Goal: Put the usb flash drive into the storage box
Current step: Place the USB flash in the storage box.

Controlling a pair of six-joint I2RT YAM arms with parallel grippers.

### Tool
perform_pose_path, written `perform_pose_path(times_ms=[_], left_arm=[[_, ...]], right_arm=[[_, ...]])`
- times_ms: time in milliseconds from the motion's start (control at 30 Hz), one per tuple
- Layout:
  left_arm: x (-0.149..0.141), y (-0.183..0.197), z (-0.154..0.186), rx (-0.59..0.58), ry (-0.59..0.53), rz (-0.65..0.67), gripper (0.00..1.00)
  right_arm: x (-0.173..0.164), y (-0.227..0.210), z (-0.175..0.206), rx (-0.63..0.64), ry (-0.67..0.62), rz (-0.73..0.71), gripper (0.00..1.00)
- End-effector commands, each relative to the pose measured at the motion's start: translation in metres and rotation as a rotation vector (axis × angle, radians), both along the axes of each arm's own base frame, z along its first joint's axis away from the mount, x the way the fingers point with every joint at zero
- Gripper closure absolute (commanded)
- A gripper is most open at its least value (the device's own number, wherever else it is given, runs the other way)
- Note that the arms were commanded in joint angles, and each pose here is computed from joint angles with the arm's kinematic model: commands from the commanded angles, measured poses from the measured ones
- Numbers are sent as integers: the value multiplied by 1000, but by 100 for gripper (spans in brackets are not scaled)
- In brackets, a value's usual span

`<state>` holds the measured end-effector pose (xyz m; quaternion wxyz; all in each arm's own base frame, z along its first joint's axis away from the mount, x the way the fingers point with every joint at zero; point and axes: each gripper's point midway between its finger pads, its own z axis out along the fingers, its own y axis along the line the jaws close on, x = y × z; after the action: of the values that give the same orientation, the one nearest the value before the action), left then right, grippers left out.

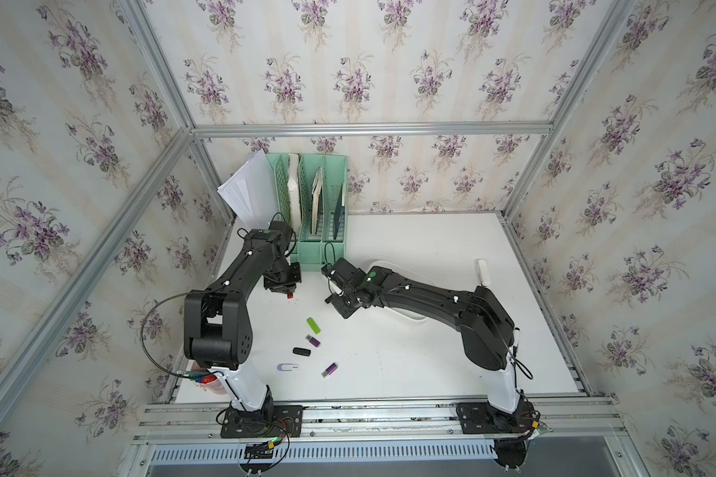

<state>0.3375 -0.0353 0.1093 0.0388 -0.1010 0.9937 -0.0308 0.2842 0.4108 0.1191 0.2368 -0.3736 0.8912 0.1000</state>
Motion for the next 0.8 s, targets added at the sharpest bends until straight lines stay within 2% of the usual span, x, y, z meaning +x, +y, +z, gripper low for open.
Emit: perform_pose_path(times_ms=[0, 167, 367, 567, 767], left_arm=[[-2, -5, 9, -18, -3, -9, 78], [6, -23, 20, -26, -14, -39, 78], [20, -67, 31, -38, -36, -117, 77], [28, -97, 37, -50, -44, -164, 77], [27, -103, 37, -45, -38, -178, 77]], right_arm=[[14, -27, 27, -13, -46, -89, 78], [34, -79, 48, -21, -84, -199, 78], [49, -124, 28, -29, -53, -297, 78], [58, -130, 1, -9, -6, -328, 79], [67, -120, -25, 1, 35, -331, 79]])
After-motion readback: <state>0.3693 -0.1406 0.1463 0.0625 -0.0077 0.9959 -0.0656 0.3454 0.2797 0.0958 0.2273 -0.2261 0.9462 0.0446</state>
